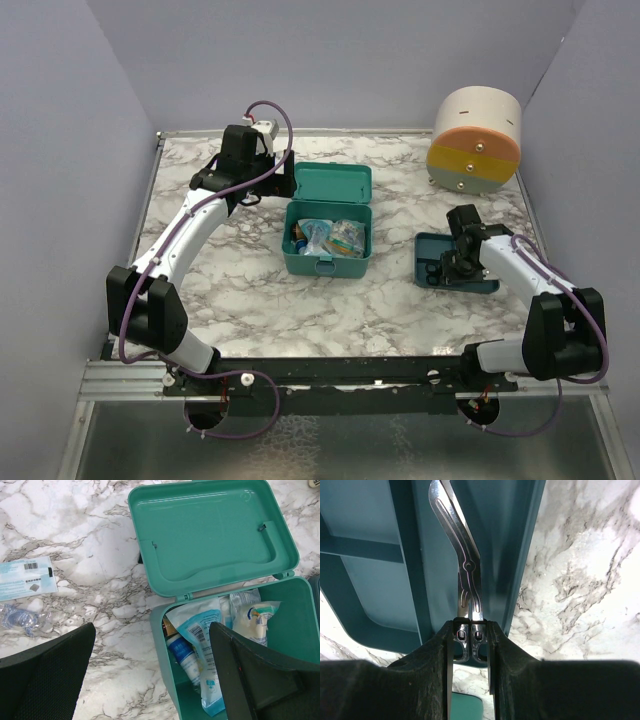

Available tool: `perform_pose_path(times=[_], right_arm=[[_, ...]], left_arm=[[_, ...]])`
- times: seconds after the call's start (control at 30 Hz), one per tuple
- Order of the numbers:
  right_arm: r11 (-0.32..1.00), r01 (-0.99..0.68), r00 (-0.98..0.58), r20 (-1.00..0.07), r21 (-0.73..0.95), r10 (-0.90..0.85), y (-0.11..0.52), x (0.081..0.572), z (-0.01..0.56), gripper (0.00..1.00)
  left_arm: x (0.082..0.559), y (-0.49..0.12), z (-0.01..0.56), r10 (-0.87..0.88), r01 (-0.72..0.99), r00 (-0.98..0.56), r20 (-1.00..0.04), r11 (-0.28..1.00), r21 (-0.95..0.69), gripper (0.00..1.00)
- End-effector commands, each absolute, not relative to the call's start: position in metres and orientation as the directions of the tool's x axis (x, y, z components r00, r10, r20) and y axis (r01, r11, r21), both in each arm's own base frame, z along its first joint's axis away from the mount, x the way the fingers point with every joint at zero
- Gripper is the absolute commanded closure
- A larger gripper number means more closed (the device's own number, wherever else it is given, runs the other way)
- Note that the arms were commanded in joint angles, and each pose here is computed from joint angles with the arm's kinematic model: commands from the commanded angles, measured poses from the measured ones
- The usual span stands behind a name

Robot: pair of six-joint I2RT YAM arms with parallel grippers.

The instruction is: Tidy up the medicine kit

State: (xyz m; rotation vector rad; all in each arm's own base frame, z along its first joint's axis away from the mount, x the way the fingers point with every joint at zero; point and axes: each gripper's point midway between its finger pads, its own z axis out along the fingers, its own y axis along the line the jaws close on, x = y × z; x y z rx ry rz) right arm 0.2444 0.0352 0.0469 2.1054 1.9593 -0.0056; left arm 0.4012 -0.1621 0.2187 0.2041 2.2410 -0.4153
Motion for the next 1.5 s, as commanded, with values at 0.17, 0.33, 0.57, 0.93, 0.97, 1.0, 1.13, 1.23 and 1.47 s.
perform_pose_path(times=[0.17,0.33,0.57,0.93,0.97,1.0,1.13,1.23,1.47], right_arm=[[-0.085,0.971,0.124,-0.166,0.222,0.978,0.035,0.267,0.043,0.99],[-0.075,0.974,0.113,-0.173,0.214,0.978,0.034,0.271,0.041,0.99],[-0.048,0.971,0.089,-0.169,0.235,0.982,0.036,0.276,0.041,0.88],[-0.023,0.975,0.061,-0.166,0.221,0.984,0.038,0.278,0.047,0.54],[-0.026,0.976,0.063,-0.165,0.218,0.984,0.038,0.276,0.047,0.53],[-0.026,0.976,0.062,-0.165,0.214,0.984,0.038,0.274,0.046,0.53],[-0.015,0.974,0.055,-0.173,0.225,0.983,0.037,0.274,0.051,0.53],[0.029,0.965,0.026,-0.206,0.259,0.978,0.032,0.285,0.065,0.54],[0.34,0.895,-0.209,-0.402,0.288,0.892,0.011,0.336,0.122,0.54]], left_arm=[[0.401,-0.16,0.235,-0.014,0.284,-0.608,-0.794,0.93,-0.234,0.01],[0.401,-0.16,0.235,-0.015,0.283,-0.607,-0.795,0.93,-0.234,0.01],[0.4,-0.16,0.234,-0.014,0.283,-0.61,-0.793,0.93,-0.234,0.01],[0.4,-0.16,0.234,-0.013,0.286,-0.61,-0.792,0.929,-0.235,0.01],[0.399,-0.16,0.234,-0.014,0.286,-0.609,-0.793,0.929,-0.236,0.01],[0.399,-0.16,0.234,-0.015,0.286,-0.609,-0.793,0.929,-0.236,0.01],[0.398,-0.16,0.237,-0.017,0.286,-0.605,-0.796,0.928,-0.238,0.01],[0.397,-0.16,0.239,-0.017,0.289,-0.6,-0.8,0.928,-0.236,0.01],[0.396,-0.156,0.231,-0.005,0.28,-0.609,-0.793,0.934,-0.221,0.01]])
